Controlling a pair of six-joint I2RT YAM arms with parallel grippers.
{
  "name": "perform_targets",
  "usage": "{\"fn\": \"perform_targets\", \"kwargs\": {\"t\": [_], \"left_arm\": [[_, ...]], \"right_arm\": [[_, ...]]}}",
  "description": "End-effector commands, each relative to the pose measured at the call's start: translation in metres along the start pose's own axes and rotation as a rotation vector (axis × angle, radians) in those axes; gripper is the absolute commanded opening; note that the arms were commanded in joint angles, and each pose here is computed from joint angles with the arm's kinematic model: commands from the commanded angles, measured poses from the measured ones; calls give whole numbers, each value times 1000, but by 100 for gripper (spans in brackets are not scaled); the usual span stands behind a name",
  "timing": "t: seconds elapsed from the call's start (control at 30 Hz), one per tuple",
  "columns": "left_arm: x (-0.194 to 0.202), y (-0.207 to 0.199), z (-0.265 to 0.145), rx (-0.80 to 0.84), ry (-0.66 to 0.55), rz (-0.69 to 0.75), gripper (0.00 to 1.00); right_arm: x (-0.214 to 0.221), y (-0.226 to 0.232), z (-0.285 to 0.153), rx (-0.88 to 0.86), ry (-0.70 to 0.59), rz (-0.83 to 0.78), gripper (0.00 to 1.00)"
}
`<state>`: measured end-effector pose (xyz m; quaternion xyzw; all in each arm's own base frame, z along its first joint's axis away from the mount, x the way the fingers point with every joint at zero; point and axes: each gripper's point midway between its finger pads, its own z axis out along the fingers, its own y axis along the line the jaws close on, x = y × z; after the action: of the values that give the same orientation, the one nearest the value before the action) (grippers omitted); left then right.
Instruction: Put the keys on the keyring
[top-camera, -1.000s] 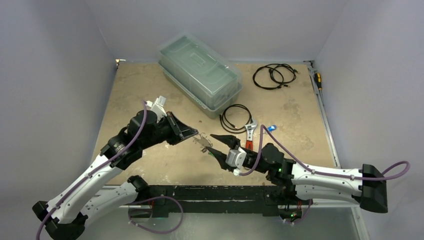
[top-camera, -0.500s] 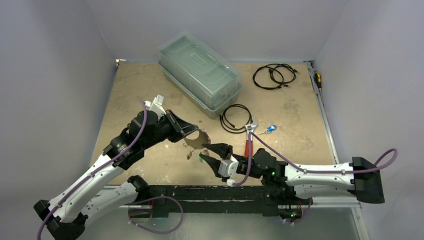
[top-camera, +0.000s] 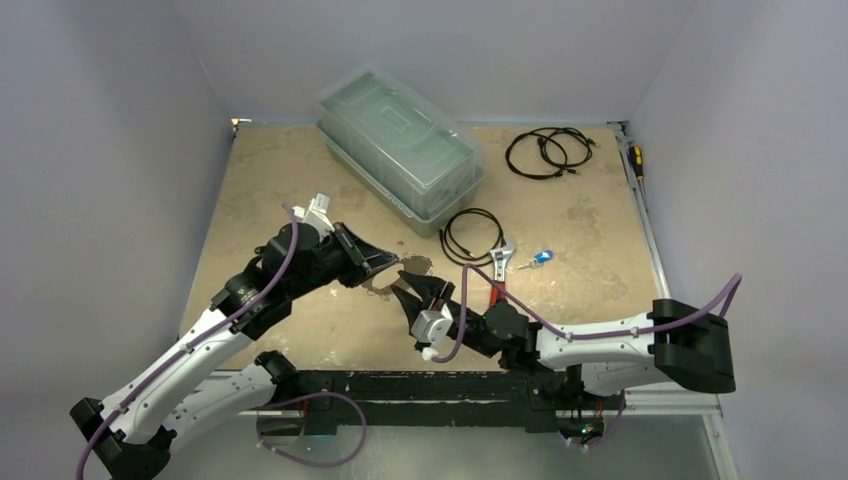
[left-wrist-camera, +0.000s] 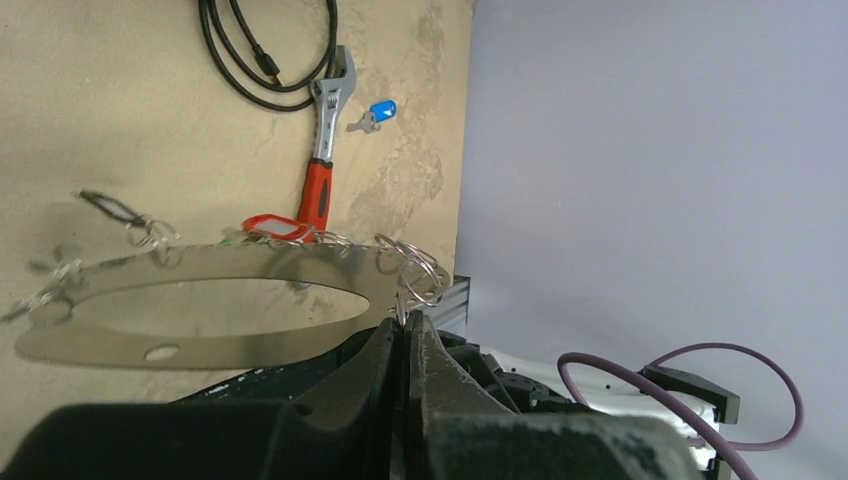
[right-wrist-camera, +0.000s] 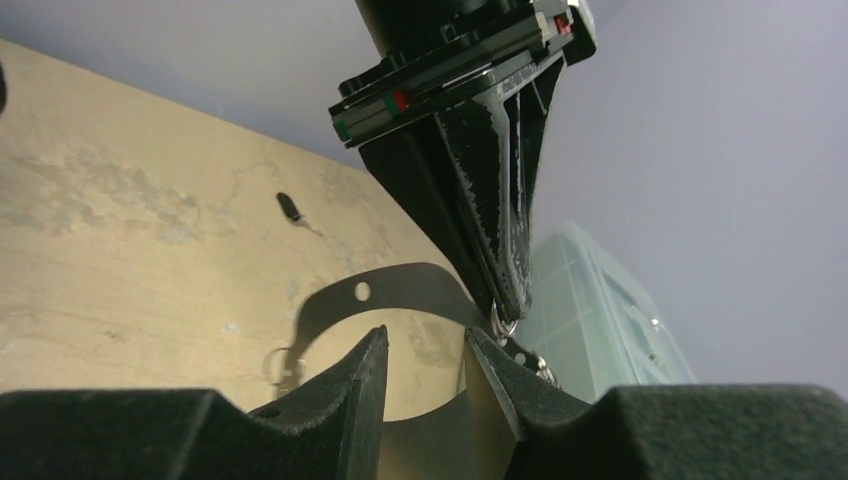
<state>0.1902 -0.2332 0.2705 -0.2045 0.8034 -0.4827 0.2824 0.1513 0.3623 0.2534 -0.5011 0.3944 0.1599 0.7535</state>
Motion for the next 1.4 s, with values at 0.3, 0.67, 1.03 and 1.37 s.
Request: {"fn": "perform_targets", "kwargs": {"t": [0.3, 0.67, 1.03, 1.37], "left_arm": [[9, -16, -3, 44, 64, -101, 0], [12, -16, -4, 49, 80, -112, 0], [14, -19, -4, 65, 94, -133, 0], [16, -20, -6, 73, 105, -140, 0]], "right_arm": [[-12, -50, 6, 238, 0, -77, 36], [-7, -44, 12, 221, 18, -113, 25], [7, -38, 16, 217, 75, -149, 21], [14, -39, 17, 230, 105, -185, 14]]}}
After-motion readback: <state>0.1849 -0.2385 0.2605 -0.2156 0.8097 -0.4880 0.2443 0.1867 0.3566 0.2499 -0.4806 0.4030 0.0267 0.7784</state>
